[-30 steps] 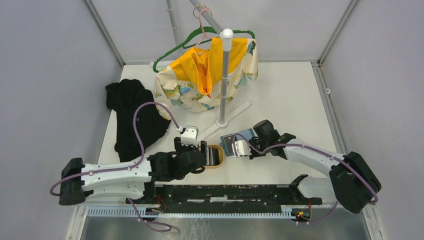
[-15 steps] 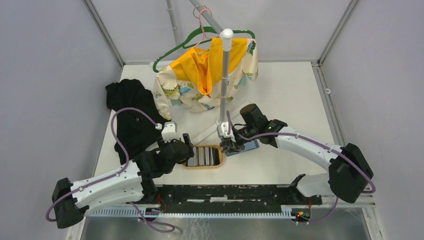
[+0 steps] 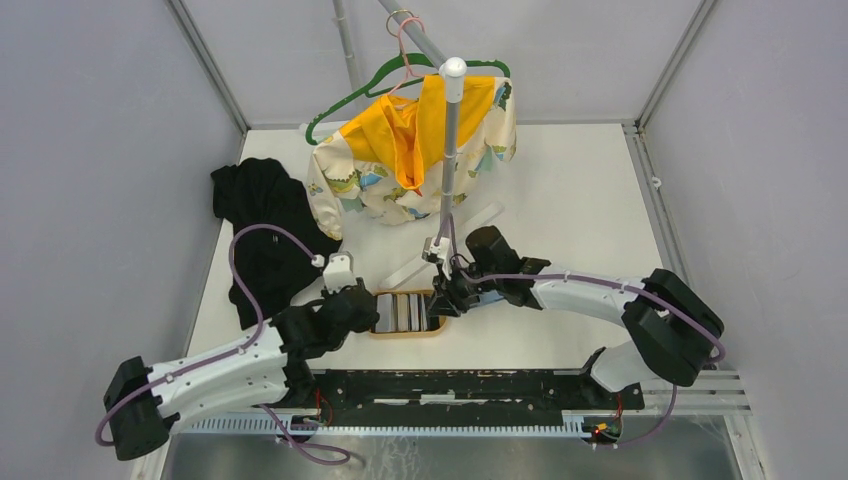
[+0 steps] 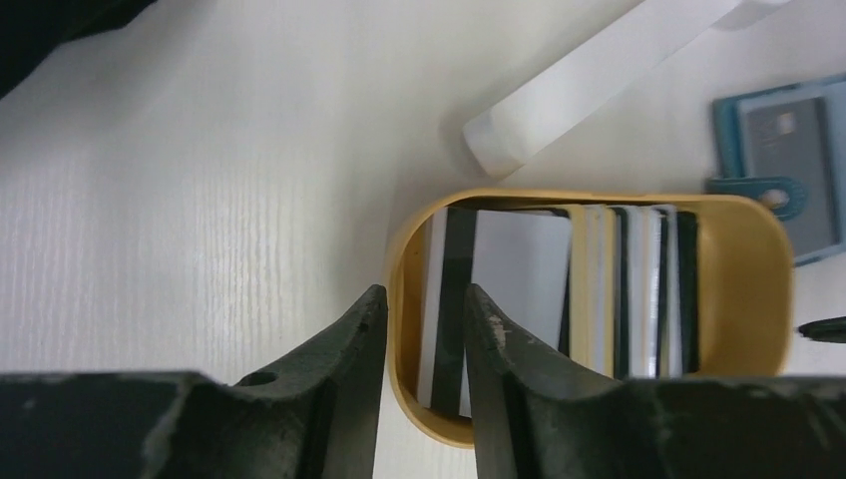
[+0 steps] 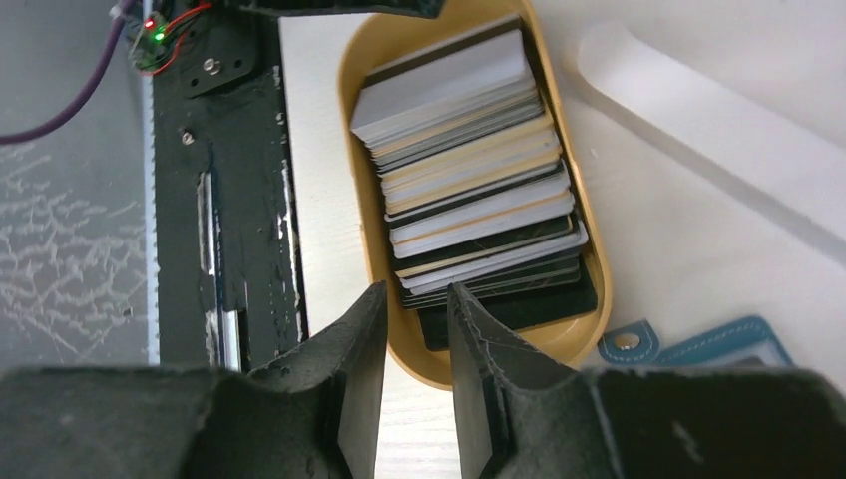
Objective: Put the credit cards into the card holder
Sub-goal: Move the storage box to the center of the board.
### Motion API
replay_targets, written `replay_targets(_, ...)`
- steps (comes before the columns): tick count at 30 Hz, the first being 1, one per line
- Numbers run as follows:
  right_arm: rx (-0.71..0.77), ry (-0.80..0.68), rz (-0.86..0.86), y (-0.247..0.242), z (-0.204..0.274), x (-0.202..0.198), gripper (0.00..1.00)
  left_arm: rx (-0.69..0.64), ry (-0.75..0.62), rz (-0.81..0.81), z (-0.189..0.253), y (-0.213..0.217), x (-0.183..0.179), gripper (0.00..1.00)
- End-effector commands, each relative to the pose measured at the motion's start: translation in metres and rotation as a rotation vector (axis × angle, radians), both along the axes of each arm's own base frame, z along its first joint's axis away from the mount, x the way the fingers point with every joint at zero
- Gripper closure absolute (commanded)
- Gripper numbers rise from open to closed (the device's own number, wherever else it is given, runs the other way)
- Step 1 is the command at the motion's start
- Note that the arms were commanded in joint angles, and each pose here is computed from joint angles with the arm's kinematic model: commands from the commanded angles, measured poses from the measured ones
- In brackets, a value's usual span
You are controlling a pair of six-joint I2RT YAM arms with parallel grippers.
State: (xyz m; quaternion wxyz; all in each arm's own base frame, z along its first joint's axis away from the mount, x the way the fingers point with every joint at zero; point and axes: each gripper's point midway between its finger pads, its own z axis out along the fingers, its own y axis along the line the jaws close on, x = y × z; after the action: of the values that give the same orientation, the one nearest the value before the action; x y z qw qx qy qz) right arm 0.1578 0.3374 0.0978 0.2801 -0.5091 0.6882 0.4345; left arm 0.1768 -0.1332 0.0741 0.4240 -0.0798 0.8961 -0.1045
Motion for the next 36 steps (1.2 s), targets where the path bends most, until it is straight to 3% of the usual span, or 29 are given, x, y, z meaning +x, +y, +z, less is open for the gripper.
replay_targets(1,0.034,0.071,-0.216,0.013,0.006,0.022,0.65,0.029,0.065,0.051,-0.004,-0.004,0.001,0.63)
replay_targets(10,-0.014,0.155,-0.33,0.014,-0.004,0.025,0.54,0.107,0.168,0.055,-0.024,-0.007,-0.005,0.74)
replay_targets(14,-0.03,0.186,-0.392,0.008,-0.004,0.026,0.47,0.035,0.174,0.05,-0.023,-0.014,-0.008,0.8)
replay_targets(22,-0.026,0.225,-0.506,-0.004,-0.005,0.023,0.49,-0.153,0.187,0.099,-0.016,-0.028,-0.015,0.97)
replay_targets(36,-0.139,0.206,-0.684,-0.02,-0.03,0.037,0.47,-0.206,0.126,0.216,-0.012,-0.041,-0.027,0.98)
